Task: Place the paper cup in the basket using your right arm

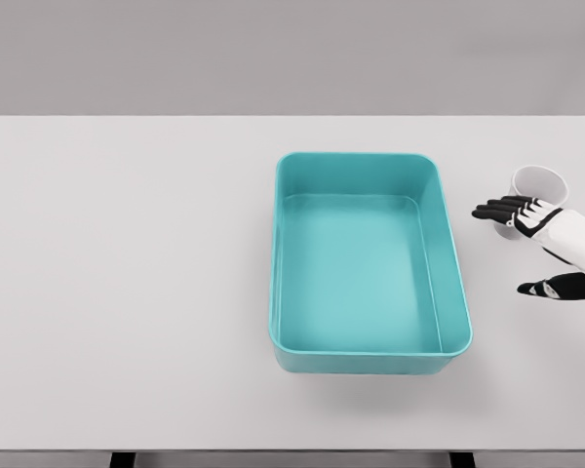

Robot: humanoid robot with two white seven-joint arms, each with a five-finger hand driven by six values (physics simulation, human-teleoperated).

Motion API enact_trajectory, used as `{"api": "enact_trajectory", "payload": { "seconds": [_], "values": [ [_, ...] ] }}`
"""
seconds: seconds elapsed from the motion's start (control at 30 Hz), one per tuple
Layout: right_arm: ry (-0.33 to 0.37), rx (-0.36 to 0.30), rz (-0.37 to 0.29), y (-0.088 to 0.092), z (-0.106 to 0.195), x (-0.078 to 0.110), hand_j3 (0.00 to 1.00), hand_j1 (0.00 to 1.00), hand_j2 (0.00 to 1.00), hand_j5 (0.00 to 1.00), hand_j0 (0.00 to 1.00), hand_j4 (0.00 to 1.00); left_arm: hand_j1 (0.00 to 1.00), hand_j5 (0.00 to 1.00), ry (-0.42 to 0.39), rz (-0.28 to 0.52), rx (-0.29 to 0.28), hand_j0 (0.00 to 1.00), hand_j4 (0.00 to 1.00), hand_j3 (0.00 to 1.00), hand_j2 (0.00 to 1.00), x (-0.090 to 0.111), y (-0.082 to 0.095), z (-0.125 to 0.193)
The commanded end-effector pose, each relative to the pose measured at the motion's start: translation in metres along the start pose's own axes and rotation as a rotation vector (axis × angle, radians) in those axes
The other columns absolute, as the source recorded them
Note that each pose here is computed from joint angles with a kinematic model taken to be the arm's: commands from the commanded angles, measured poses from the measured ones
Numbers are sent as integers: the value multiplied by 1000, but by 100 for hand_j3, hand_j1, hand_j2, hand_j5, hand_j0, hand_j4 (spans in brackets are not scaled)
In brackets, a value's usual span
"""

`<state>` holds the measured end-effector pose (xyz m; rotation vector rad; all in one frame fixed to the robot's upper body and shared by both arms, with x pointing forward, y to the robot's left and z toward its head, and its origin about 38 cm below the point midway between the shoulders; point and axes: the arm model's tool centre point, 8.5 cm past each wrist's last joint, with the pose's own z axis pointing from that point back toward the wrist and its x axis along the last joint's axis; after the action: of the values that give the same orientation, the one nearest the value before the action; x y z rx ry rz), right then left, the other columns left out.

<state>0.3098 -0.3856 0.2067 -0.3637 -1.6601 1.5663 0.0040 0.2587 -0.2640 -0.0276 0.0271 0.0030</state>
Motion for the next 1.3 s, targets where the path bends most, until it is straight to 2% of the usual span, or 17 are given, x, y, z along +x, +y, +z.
{"api": "enact_trajectory", "payload": {
  "seconds": [0.0, 0.13, 0.2, 0.23, 0.3, 0.33, 0.37, 0.4, 0.5, 0.53, 0.6, 0.67, 0.73, 0.8, 0.87, 1.07, 1.27],
  "values": [
    [0, -2, -3, -1, 1, 0, 100, 100, 100, 100, 100, 100, 100, 100, 0, -1, 0, 100, 100, 100, 100, 0, 0, 0],
    [-6, -75, -34, 4, -7, 2, 100, 100, 100, 100, 100, 100, 100, 100, 1, 1, 0, 100, 100, 100, 100, 0, 0, 0],
    [21, -129, -15, -14, 6, -3, 100, 100, 100, 100, 100, 100, 100, 100, 1, 1, 1, 100, 100, 100, 100, 0, 0, 0],
    [8, -158, -38, -19, 9, -3, 100, 100, 100, 100, 100, 100, 100, 100, -1, 1, 0, 100, 100, 100, 100, 0, 0, 0],
    [-93, -227, -186, -27, 13, 1, 100, 100, 100, 100, 100, 100, 100, 100, -1, 1, 0, 100, 100, 100, 100, 0, 0, 0],
    [-127, -257, -247, -30, 17, 0, 100, 100, 100, 100, 100, 100, 100, 100, 0, -1, 1, 100, 100, 100, 100, 0, 0, 0],
    [-152, -315, -317, -35, 22, -5, 100, 100, 100, 100, 100, 100, 100, 100, 0, -1, 1, 100, 100, 100, 100, 0, 0, 0],
    [-152, -335, -332, -39, 22, -9, 100, 100, 100, 100, 100, 100, 100, 100, 1, -1, 1, 100, 100, 100, 100, 0, 0, 0],
    [-68, -344, -416, -40, 20, -26, 100, 100, 100, 100, 100, 100, 100, 100, -1, 1, 1, 100, 100, 100, 100, 0, 0, 0],
    [-41, -363, -450, -40, 23, -38, 100, 100, 100, 100, 100, 100, 100, 100, -1, 1, 0, 100, 100, 100, 100, 0, 0, 0],
    [-5, -394, -527, -34, 25, -58, 100, 100, 100, 100, 100, 100, 100, 100, -1, 1, 0, 100, 100, 100, 100, 0, 0, 0],
    [44, -380, -606, -16, 19, -72, 100, 100, 100, 100, 100, 100, 100, 100, 1, -1, 1, 100, 100, 100, 100, 0, 0, 0],
    [76, -405, -693, 6, 8, -92, 100, 100, 100, 100, 100, 100, 100, 100, 1, -1, 0, 100, 100, 100, 100, 0, 0, 0],
    [103, -412, -744, 19, -1, -106, 100, 100, 100, 100, 100, 100, 100, 100, 0, -1, 0, 100, 100, 100, 100, 0, 0, 0],
    [139, -424, -773, 25, 2, -119, 100, 100, 100, 100, 100, 100, 100, 100, 1, 1, 0, 100, 100, 100, 100, 0, 0, 0],
    [198, -431, -807, 37, 13, -133, 100, 100, 100, 100, 100, 100, 100, 100, 1, -1, 1, 100, 100, 100, 100, 0, 0, 0],
    [224, -459, -822, 35, 15, -145, 100, 100, 100, 100, 100, 100, 100, 100, 0, -1, 0, 100, 100, 100, 100, 0, 0, 0]
  ]
}}
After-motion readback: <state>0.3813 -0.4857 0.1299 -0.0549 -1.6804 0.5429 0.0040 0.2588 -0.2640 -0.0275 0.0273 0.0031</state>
